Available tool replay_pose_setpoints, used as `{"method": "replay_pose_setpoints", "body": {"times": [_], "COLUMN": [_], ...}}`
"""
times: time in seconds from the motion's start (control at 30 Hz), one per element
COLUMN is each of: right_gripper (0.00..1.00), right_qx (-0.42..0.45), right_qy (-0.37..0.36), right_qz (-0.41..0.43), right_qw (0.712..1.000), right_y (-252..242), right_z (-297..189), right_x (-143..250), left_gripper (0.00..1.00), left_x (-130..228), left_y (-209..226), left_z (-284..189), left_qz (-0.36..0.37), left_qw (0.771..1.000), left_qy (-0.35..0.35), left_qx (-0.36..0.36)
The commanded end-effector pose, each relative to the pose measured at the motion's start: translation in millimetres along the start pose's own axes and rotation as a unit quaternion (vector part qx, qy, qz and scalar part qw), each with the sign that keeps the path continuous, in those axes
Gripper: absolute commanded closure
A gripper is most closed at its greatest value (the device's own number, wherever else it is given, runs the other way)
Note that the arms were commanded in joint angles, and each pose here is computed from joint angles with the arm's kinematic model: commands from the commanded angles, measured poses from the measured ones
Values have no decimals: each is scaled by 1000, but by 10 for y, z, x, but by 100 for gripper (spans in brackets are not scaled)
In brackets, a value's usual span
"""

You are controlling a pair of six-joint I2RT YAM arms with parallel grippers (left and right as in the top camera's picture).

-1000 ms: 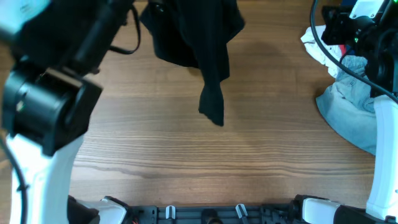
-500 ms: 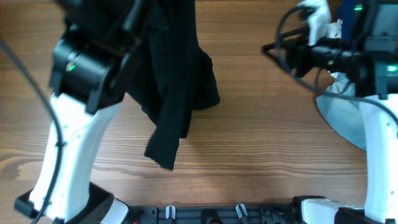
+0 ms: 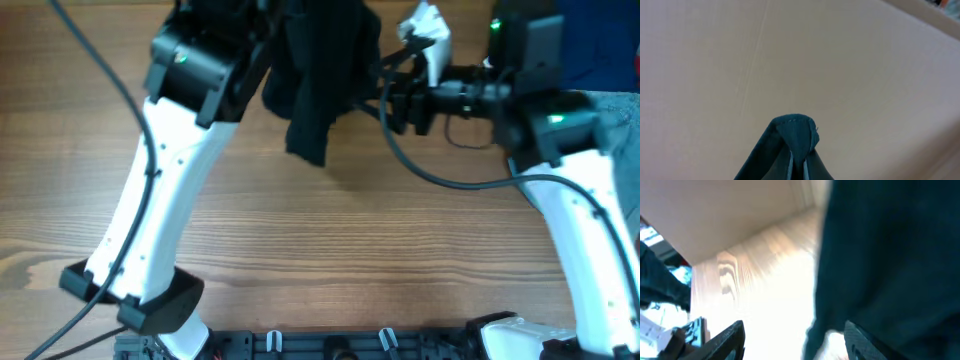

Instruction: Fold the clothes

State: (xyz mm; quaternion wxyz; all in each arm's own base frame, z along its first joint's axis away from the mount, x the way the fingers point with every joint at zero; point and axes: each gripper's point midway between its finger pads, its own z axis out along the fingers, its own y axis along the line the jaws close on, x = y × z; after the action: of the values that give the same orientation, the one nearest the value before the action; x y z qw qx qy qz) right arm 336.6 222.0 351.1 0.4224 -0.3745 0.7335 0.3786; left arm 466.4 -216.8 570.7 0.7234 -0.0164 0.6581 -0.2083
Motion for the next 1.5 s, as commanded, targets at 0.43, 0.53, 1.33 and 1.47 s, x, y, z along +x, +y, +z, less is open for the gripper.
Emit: {"method": "replay_pose_setpoints", "body": {"times": [0.43,0.53,1.33,1.47], "right_gripper": [31,35,28,28], "right_qx": [190,223,228,203], "right_qy": [51,64,41,68], "right_qz": [69,91,-2,6], "right_qw": [978,968,973,977], "right_y": [-816,-985,-417,-472], "right_z": [1438,1454,419,621], "right_x": [1188,1345,674,863], "left_gripper": [96,96,96,96], "left_x": [8,13,25,26], "left_y": [-82,-75,126,124], "left_z": [36,30,8,7], "left_qz": [-13,-11,-1,-3], "left_qw": [1000,1000,999,999], "left_qy": [-9,-7,3,3], "left_qx": [3,2,-34,-34]}}
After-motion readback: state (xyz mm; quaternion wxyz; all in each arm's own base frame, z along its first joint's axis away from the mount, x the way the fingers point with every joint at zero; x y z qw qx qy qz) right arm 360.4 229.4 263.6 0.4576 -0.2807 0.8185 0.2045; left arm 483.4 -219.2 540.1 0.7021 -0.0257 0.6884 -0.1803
